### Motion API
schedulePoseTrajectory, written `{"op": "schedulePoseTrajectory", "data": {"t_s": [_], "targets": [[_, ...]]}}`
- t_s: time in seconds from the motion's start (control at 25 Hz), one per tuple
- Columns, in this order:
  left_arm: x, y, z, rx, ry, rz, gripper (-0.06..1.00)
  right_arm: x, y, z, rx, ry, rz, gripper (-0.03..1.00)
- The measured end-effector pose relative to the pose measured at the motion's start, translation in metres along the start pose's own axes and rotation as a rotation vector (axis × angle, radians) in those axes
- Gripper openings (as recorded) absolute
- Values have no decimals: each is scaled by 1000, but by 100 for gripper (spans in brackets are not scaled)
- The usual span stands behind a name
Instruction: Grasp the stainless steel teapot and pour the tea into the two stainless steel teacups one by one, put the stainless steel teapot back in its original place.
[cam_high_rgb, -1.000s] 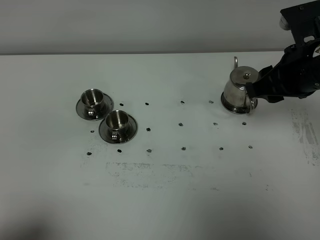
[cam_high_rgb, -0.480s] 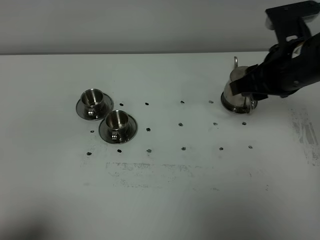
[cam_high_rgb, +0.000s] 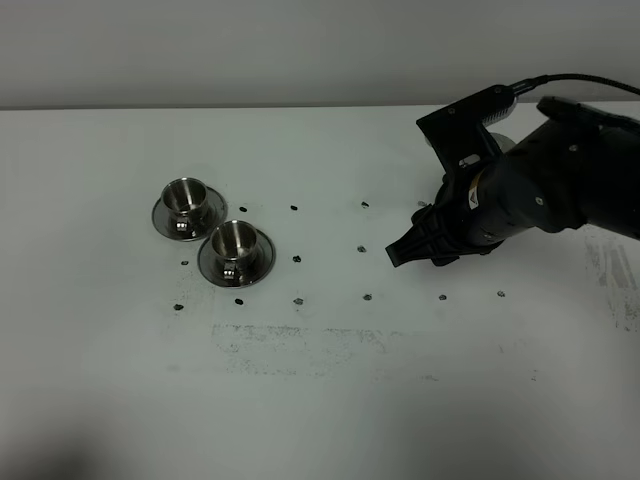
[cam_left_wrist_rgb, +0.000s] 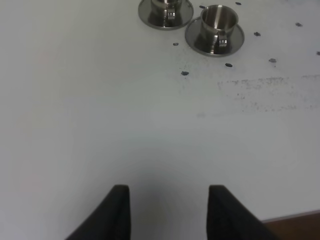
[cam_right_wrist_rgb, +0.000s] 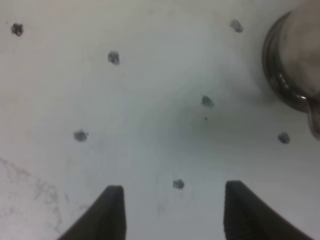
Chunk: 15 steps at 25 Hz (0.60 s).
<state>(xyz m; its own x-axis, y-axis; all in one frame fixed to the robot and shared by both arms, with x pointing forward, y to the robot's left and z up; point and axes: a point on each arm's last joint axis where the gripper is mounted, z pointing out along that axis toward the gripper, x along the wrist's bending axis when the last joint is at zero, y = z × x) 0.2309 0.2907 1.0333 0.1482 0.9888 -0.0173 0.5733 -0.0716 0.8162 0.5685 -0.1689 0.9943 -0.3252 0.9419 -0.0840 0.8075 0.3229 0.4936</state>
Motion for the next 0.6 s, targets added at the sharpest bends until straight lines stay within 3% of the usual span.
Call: {"op": "schedulePoseTrajectory", "data": {"t_s": [0.2, 0.6], "targets": [[0, 0, 0, 0, 0, 0, 37, -1, -9, 15, -90, -2, -17, 46], [0, 0, 0, 0, 0, 0, 37, -31, -21, 71, -77, -15, 75, 46]]}}
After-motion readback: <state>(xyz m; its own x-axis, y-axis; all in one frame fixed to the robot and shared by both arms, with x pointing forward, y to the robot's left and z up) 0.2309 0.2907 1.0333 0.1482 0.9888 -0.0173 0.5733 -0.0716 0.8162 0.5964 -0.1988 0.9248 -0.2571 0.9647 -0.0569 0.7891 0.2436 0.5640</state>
